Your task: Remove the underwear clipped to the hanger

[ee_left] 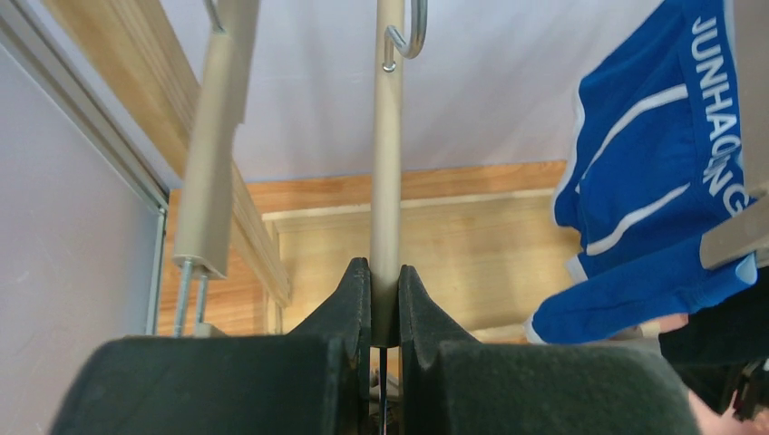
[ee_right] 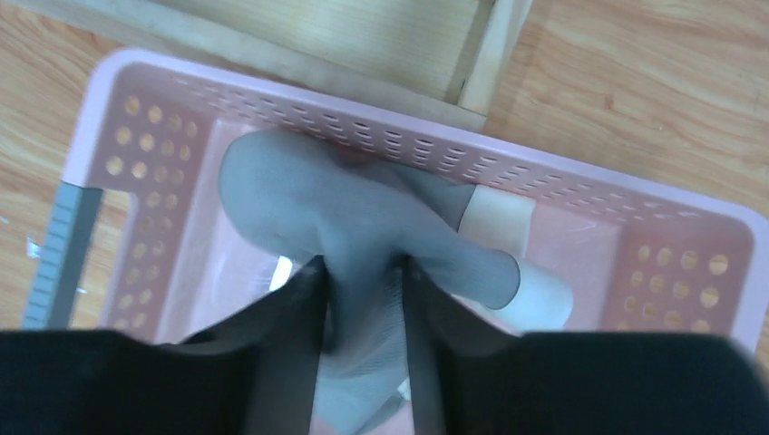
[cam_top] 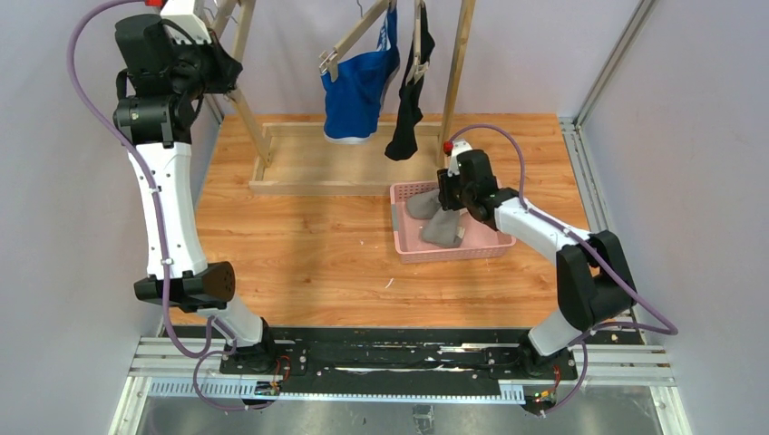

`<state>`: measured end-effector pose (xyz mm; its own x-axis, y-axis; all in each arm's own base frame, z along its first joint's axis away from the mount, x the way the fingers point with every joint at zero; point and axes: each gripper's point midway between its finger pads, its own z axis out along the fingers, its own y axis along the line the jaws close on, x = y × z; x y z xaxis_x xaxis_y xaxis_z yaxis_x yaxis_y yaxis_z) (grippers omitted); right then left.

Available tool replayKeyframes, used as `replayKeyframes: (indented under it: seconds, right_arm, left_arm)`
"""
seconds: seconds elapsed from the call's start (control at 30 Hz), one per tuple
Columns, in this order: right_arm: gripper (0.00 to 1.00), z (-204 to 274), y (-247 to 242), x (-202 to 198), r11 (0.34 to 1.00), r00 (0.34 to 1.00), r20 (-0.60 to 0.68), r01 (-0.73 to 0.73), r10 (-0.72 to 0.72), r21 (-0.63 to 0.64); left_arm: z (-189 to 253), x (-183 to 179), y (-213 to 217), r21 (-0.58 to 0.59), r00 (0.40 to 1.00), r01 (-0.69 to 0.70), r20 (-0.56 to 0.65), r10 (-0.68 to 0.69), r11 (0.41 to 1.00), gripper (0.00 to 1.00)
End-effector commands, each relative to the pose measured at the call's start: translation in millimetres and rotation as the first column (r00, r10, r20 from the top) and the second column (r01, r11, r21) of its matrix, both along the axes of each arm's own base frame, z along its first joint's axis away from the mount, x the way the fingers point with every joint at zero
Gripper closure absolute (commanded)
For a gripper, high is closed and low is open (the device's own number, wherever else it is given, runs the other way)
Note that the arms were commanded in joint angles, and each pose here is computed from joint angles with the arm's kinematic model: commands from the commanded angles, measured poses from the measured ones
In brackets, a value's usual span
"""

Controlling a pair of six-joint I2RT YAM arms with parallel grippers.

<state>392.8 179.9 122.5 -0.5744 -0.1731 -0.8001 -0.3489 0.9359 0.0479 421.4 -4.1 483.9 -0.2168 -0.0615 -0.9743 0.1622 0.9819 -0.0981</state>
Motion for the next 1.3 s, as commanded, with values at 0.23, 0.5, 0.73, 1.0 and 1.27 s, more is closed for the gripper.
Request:
replayKeyframes:
  seconds: [0.23,0.5,0.73,1.0,1.27]
  right_arm:
    - [0.32,-22.3,2.6,-10.9,0.999,0.998,-0.056,-0.011,0.014,0.048]
    - [0.32,-23.9,12.3,-29.6,0.992,0.996,-0.049,-0.068,0.073,0.102]
    - [0.30,-23.4,23.1,-46.3,0.988,0.992,-0.030,-0.117,0.121,0.102]
    - [0.29,-13.0,42.1,-59.0,0.978,0.983,0.002,-0.181,0.182,0.102]
    - [0.29,-7.3,52.6,-65.9,0.973,0.978,0.021,-0.210,0.209,0.096]
  left_arm:
    - [39.8,17.2,2.5,-0.047,0.988,0.036,0.153,-0.028,0.998,1.00]
    - [43.6,34.3,0.9,-0.079,0.982,0.057,0.186,-0.041,0.995,1.00]
    - [41.2,49.0,2.9,-0.109,0.981,0.054,0.191,-0.033,0.993,1.00]
    - [13.8,64.2,16.2,-0.107,0.993,-0.018,0.115,0.030,0.994,0.88]
    - [13.2,58.3,18.2,-0.092,0.992,-0.030,0.123,0.041,0.995,0.72]
